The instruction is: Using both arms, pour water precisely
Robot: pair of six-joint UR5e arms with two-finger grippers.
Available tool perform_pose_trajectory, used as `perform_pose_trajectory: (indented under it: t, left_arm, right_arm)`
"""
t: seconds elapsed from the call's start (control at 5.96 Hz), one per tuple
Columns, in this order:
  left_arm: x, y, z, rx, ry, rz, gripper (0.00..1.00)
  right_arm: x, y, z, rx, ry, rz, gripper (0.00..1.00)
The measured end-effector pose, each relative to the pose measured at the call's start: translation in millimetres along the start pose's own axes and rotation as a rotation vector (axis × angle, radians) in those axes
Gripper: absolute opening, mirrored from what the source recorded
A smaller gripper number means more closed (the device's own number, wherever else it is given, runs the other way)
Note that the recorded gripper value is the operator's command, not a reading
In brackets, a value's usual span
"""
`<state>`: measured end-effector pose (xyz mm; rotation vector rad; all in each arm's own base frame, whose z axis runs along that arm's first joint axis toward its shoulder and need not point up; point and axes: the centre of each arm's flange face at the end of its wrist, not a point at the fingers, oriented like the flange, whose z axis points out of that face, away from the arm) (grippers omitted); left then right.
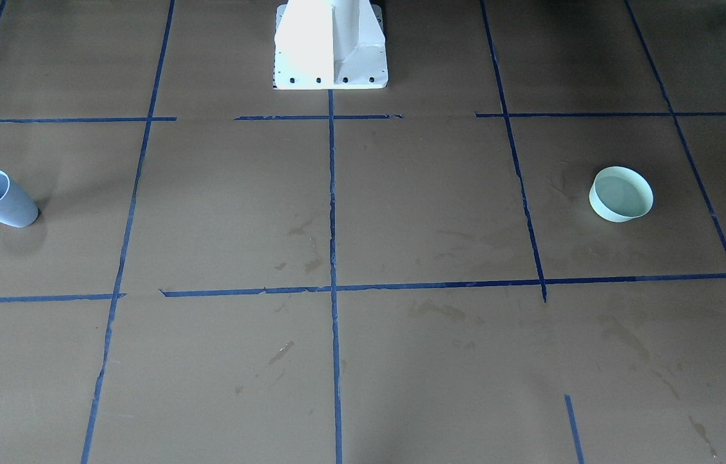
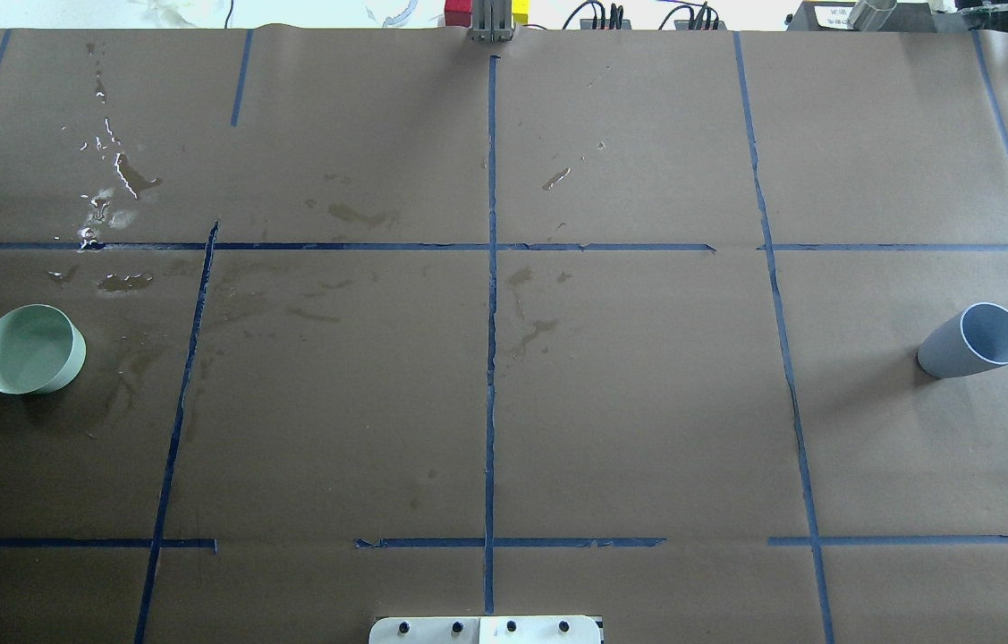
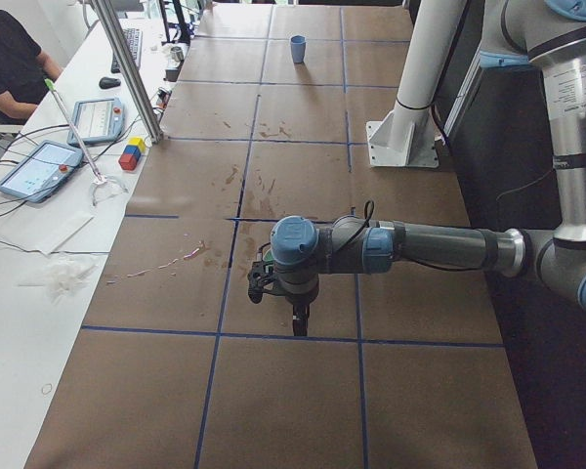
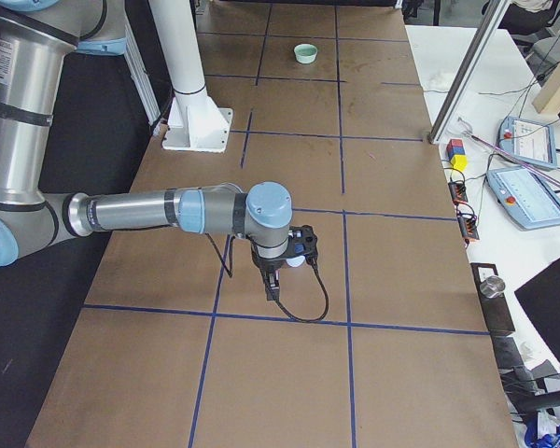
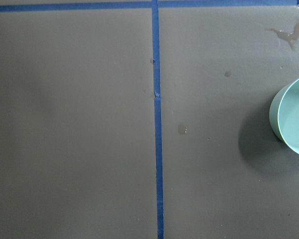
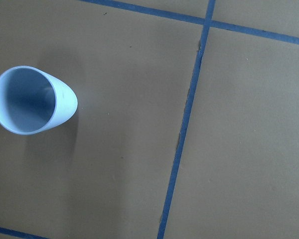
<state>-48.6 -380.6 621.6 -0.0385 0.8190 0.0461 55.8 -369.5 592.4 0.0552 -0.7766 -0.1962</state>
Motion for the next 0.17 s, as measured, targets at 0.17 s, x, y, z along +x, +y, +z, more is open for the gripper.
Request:
perform_pose_trajectory:
  t: [0.17]
  left_arm:
    - [2.6, -2.1, -1.9, 0.005, 0.001, 0.008, 1.00]
  right_arm:
    - [0.5, 0.1, 0.6, -0.001, 0.000, 0.002, 1.00]
